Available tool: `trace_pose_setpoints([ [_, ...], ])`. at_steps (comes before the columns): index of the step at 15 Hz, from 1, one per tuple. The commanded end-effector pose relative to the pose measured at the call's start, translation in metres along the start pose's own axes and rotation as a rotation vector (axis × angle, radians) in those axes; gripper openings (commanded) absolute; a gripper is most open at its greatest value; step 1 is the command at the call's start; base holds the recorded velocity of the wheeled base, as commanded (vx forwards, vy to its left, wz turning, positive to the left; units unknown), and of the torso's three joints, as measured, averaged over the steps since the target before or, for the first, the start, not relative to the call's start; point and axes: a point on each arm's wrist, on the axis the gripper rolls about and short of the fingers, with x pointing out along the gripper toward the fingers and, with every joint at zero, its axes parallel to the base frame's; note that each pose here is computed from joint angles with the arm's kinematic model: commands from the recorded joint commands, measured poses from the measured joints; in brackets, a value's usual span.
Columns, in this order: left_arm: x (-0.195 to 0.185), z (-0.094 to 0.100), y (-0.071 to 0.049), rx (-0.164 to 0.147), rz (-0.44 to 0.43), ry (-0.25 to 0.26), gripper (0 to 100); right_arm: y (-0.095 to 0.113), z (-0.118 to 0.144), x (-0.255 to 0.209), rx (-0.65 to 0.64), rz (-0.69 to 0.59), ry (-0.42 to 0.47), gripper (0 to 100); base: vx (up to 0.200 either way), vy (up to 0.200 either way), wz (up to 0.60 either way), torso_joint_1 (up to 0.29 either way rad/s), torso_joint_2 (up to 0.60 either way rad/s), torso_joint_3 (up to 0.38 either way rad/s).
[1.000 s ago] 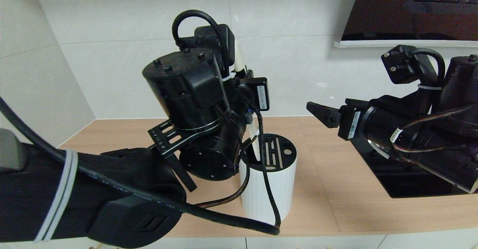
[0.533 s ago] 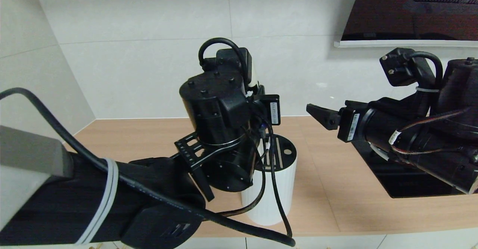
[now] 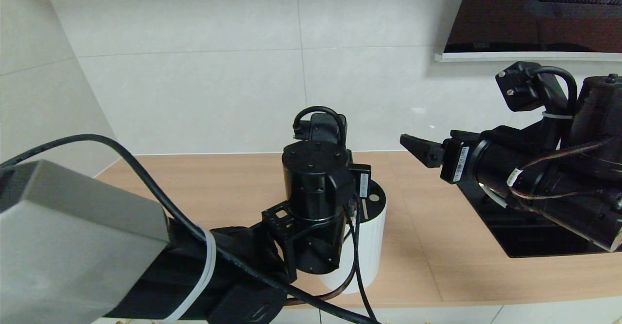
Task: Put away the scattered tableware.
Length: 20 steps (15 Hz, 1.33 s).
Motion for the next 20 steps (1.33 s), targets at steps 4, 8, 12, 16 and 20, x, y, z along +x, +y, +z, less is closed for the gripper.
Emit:
trace_pose_setpoints([
  [4,0.004,-0.018,-0.002,0.033,0.004,0.037,0,0.0,0.0,0.0,0.0,0.0,0.001,100,0.0,0.0,0.0,0.0,0.0,0.0],
  [8,0.003,-0.016,-0.002,0.027,0.004,0.03,100,0.0,-0.001,0.001,-0.001,0.0,0.004,100,0.0,0.0,0.0,0.0,0.0,0.0],
  [12,0.003,-0.015,-0.002,0.021,0.005,0.026,100,0.0,-0.001,0.001,-0.001,0.0,0.005,100,0.0,0.0,0.0,0.0,0.0,0.0],
  [16,-0.005,0.008,0.003,-0.034,0.002,-0.036,100,0.0,-0.002,0.0,-0.001,0.0,0.004,100,0.0,0.0,0.0,0.0,0.0,0.0],
  [20,-0.046,0.082,0.039,-0.157,-0.064,-0.186,100,-0.007,0.002,0.0,0.007,-0.021,-0.014,100,0.0,0.0,0.0,0.0,0.0,0.0],
])
